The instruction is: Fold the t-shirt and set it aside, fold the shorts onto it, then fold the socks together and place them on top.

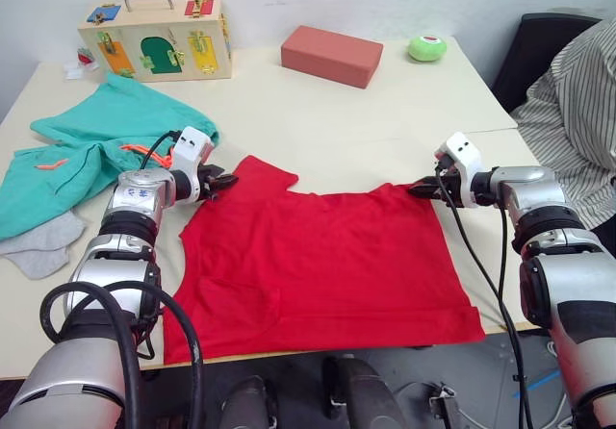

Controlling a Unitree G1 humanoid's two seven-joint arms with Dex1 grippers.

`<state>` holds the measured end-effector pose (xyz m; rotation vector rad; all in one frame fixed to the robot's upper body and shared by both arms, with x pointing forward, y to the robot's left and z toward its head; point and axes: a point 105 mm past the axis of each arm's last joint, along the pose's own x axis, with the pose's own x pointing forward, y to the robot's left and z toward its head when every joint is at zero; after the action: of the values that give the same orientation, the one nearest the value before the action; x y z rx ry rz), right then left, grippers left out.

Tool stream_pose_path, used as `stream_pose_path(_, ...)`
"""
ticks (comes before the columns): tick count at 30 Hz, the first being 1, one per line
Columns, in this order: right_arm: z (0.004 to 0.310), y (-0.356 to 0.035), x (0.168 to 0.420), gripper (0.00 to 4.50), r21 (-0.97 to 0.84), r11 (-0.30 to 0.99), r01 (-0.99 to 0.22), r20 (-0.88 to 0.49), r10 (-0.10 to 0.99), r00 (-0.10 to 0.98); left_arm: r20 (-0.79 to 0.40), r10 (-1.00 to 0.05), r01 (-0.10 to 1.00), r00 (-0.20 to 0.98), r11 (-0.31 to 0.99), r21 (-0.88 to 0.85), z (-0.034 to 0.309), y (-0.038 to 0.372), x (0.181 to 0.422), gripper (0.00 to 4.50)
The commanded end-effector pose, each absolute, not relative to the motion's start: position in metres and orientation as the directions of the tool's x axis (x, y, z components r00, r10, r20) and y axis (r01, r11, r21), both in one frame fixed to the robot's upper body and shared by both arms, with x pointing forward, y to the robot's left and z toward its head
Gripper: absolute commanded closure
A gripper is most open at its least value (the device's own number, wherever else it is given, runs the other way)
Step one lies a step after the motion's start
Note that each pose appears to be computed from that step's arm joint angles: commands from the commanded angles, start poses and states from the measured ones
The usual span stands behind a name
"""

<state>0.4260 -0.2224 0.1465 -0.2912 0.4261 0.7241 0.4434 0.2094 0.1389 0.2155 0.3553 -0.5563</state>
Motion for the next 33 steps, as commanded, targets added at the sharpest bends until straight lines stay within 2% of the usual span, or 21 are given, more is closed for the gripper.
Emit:
stream_pose_path(1, 0.158, -0.224, 0.427, 4.50, -0.140, 0.706, -0.695, -0.423, 0.591, 0.686, -0.440, -0.475, 0.579, 0.762, 0.804, 0.135, 0.120, 0.208, 0.438, 3.72)
stream_pose_path(3, 0.162, -0.224, 0.427, 4.50, -0.156, 0.696, -0.701, -0.395, 0.606, 0.690, -0.424, -0.491, 0.597, 0.761, 0.787, 0.158, 0.121, 0.207, 0.437, 4.34)
stream_pose_path(4, 0.163, -0.224, 0.427, 4.50, -0.163, 0.696, -0.699, -0.384, 0.608, 0.695, -0.416, -0.494, 0.597, 0.763, 0.785, 0.163, 0.121, 0.207, 0.437, 4.46)
stream_pose_path(11, 0.171, -0.232, 0.424, 4.50, -0.166, 0.707, -0.687, -0.320, 0.621, 0.716, -0.237, -0.534, 0.568, 0.812, 0.816, 0.106, 0.145, 0.216, 0.437, 4.46)
stream_pose_path(16, 0.176, -0.238, 0.420, 4.50, -0.158, 0.706, -0.690, -0.285, 0.637, 0.717, -0.164, -0.550, 0.566, 0.819, 0.821, 0.070, 0.158, 0.226, 0.434, 4.46)
stream_pose_path(23, 0.182, -0.243, 0.406, 4.50, -0.152, 0.654, -0.741, -0.207, 0.712, 0.671, -0.099, -0.599, 0.604, 0.795, 0.796, 0.033, 0.175, 0.232, 0.426, 4.46)
stream_pose_path(33, 0.171, -0.239, 0.394, 4.50, -0.170, 0.594, -0.786, -0.218, 0.755, 0.618, -0.176, -0.638, 0.657, 0.750, 0.750, 0.081, 0.168, 0.231, 0.416, 4.46)
